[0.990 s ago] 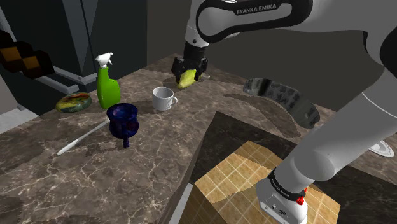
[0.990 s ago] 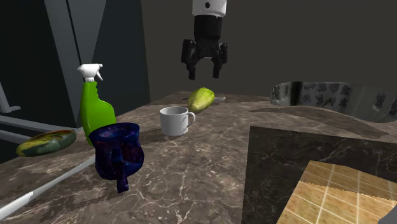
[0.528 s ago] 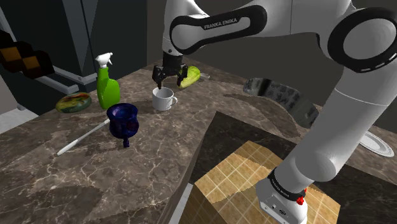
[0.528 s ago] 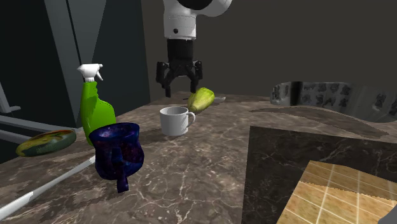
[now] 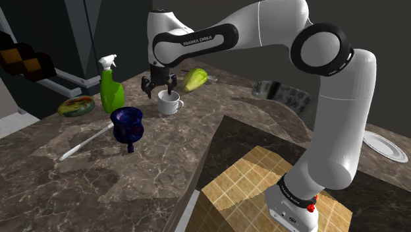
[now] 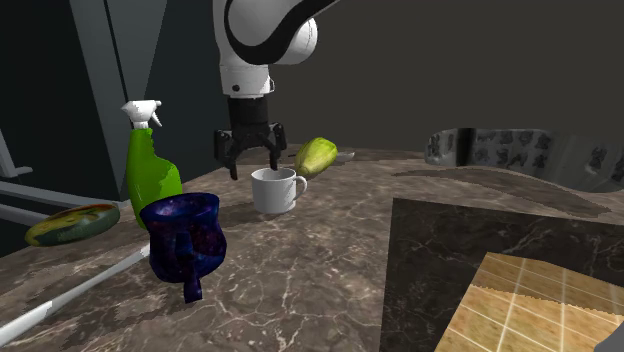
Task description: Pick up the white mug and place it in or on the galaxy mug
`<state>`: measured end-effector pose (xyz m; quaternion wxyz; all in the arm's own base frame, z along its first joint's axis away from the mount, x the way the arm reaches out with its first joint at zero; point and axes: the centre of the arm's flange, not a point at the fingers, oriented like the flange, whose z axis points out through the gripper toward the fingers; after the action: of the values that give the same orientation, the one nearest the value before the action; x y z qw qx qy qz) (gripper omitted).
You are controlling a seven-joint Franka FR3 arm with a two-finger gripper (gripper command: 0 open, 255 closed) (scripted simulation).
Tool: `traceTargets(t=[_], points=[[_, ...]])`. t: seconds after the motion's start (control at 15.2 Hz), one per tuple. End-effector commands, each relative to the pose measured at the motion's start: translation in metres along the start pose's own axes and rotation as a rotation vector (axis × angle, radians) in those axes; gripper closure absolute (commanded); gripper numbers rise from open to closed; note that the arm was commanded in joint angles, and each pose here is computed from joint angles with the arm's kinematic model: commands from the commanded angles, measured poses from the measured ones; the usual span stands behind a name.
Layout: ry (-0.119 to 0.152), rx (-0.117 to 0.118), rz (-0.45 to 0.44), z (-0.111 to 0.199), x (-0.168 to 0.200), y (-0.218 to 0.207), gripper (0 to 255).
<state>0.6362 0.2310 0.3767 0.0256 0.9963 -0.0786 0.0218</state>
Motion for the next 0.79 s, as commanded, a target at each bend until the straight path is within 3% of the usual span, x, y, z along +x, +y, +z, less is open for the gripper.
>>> traceTargets(t=[0.0, 0.33, 0.73], points=[[0.000, -0.002, 0.001, 0.011, 0.002, -0.002, 0], [0.000, -0.002, 0.001, 0.040, 0.002, -0.002, 0], [0.000, -0.002, 0.001, 0.040, 0.002, -0.002, 0]])
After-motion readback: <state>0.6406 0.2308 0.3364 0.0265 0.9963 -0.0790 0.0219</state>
